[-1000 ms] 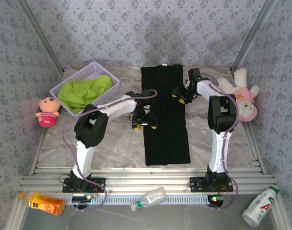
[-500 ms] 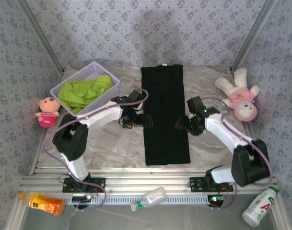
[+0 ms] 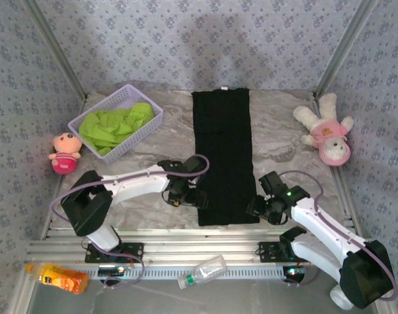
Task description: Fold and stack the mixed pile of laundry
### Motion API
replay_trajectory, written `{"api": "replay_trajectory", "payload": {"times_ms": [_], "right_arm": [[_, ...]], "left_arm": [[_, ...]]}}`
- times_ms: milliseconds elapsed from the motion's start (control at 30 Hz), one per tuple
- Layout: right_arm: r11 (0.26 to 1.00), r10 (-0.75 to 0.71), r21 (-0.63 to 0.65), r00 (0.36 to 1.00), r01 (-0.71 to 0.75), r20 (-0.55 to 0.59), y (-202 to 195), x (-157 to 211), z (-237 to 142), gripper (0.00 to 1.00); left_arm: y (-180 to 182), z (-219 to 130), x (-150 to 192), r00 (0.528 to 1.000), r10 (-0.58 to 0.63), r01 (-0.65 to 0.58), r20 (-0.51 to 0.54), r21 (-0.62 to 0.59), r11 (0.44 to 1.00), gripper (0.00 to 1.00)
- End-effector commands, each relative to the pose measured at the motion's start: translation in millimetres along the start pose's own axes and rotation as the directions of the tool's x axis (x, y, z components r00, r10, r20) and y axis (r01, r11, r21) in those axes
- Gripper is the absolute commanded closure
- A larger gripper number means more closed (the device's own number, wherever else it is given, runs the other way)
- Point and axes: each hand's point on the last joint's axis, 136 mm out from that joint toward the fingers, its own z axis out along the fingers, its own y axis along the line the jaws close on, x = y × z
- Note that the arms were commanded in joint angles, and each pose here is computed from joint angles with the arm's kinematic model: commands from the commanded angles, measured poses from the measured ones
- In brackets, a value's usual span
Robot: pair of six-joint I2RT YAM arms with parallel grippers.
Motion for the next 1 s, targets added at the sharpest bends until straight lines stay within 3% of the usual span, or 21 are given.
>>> {"api": "replay_trajectory", "payload": {"times_ms": [0, 167, 367, 533, 667, 767, 967], "right_arm": [[0.999, 0.048, -0.016, 0.999, -0.049, -0.016, 1, 4, 11, 0.5], [0.999, 0.043, 0.018, 0.999, -0.043, -0.012, -4, 0, 21, 0.56], [0.999, 0.032, -0.015, 0.999, -0.032, -0.012, 6, -3, 22, 0.8], [0.999, 0.025, -0.032, 1.0, -0.025, -0.004, 11, -4, 18, 0.85], [0.998, 0.032, -0.061, 0.999, -0.032, 0.004, 18, -6, 14, 0.87], [0.996, 0.036, -0.076, 0.999, -0.036, 0.004, 23, -7, 14, 0.91], [0.993, 0.02, -0.118, 1.0, -0.019, 0.001, 36, -7, 9, 0.98]], "left_arm": [[-11, 1, 9, 0.998, -0.044, 0.042, 0.049, 0.034, 0.999, 0.19], [-27, 11, 19, 0.994, -0.081, 0.072, 0.079, 0.107, 0.992, 0.32], [-42, 14, 6, 0.991, -0.082, 0.064, 0.11, 0.156, 0.986, 0.37], [-43, 30, 8, 0.995, -0.074, 0.065, 0.065, 0.129, 0.989, 0.55], [-39, 35, 16, 0.997, -0.07, 0.067, 0.032, 0.096, 0.993, 0.59], [-40, 35, 18, 0.998, -0.066, 0.064, 0.023, 0.092, 0.994, 0.68], [-59, 33, 9, 1.0, -0.022, 0.019, 0.016, 0.117, 0.993, 0.78]]}}
